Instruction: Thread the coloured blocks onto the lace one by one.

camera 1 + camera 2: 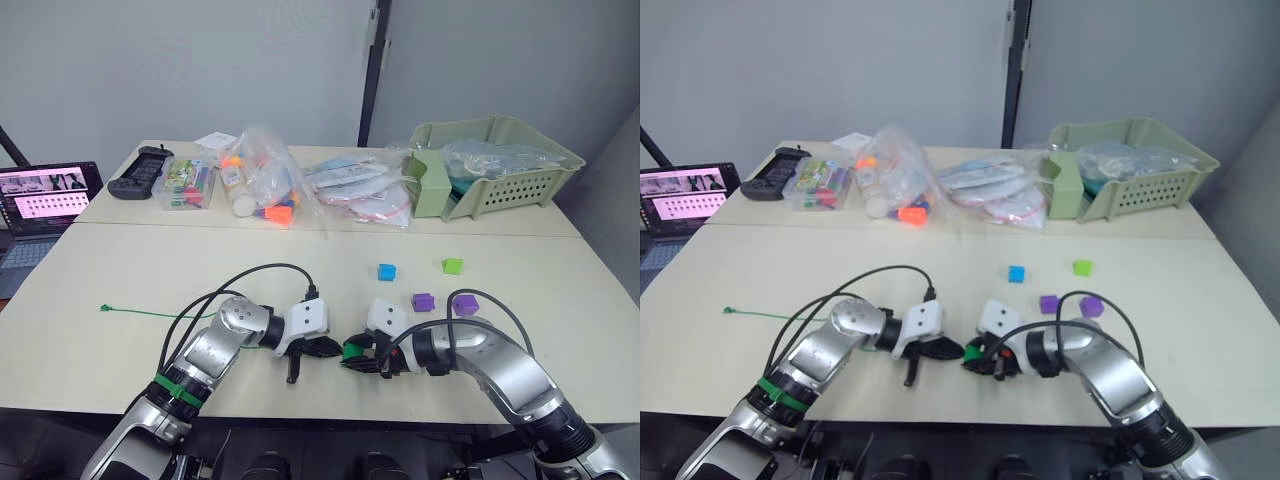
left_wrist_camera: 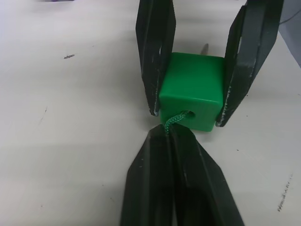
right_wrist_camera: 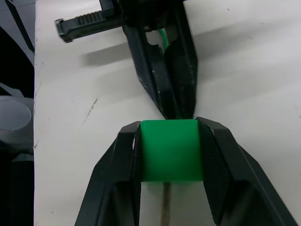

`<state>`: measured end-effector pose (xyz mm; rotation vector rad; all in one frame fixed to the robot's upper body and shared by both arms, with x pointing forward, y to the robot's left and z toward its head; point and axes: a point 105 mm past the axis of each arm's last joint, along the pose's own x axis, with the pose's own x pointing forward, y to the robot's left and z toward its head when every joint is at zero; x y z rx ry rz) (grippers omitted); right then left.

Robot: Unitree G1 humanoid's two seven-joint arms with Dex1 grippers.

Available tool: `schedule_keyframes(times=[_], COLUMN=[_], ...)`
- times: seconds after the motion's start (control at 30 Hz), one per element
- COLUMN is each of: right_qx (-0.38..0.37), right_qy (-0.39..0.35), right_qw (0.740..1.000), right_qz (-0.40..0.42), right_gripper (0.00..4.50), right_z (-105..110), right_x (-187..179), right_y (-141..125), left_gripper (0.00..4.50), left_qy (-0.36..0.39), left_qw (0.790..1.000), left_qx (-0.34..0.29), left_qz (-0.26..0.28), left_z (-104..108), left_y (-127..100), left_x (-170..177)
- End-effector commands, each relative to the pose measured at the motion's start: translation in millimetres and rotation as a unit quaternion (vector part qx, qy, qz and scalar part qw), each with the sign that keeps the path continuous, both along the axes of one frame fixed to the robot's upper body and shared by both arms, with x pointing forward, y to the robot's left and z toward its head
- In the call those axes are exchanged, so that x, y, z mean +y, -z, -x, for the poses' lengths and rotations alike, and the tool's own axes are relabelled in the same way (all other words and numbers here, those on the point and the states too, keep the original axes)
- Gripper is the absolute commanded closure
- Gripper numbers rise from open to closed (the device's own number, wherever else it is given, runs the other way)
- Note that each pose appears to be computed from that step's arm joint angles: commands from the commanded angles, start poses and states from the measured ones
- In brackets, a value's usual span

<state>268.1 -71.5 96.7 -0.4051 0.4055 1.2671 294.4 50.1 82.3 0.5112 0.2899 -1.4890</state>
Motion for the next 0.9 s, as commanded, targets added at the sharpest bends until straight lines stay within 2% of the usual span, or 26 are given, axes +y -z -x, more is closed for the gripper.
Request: schedule_keyframes(times=[0.03, 0.07, 0.1, 0.17, 0.2, 0.23, 0.47, 0.77, 0.9], right_qx=[-0.028, -0.031, -0.032, -0.036, -0.036, -0.035, -0.022, -0.025, -0.027], right_qy=[-0.012, -0.010, -0.010, -0.007, -0.006, -0.002, 0.024, 0.037, 0.034], right_qw=[0.999, 0.999, 0.999, 0.999, 0.999, 0.999, 0.999, 0.999, 0.999], right_qz=[-0.024, -0.025, -0.025, -0.024, -0.021, -0.018, 0.008, 0.016, 0.023], right_gripper=[1.63, 1.33, 0.90, 0.22, 0.01, 0.00, 0.00, 0.00, 0.00], right_z=[1.9, 2.0, 2.9, 6.2, 8.7, 10.6, 20.1, 17.6, 17.0], right_x=[3.6, 1.9, 0.3, -6.2, -10.9, -15.6, -43.5, -44.9, -45.3], right_y=[-21.0, -24.3, -26.8, -33.6, -35.5, -36.3, -24.7, -14.7, -12.3], left_gripper=[3.02, 2.79, 2.31, 1.66, 1.35, 1.02, 1.02, 1.02, 2.16], left_qy=[0.017, 0.019, 0.018, 0.027, 0.031, 0.036, 0.059, 0.066, 0.078], left_qw=[1.000, 1.000, 1.000, 0.999, 0.999, 0.999, 0.997, 0.996, 0.996], left_qx=[-0.001, -0.004, -0.007, -0.018, -0.022, -0.026, -0.047, -0.055, -0.044], left_qz=[0.020, 0.020, 0.018, 0.003, -0.001, -0.003, -0.010, -0.020, -0.020], left_z=[3.7, 3.7, 3.5, 4.0, 4.4, 4.8, 5.7, 0.4, 3.4], left_y=[-18.2, -20.7, -21.7, -21.3, -21.2, -21.2, -16.7, -8.7, -9.5], left_x=[-2.3, -2.1, -2.0, -1.7, -2.8, -4.9, -23.0, -34.8, -31.8])
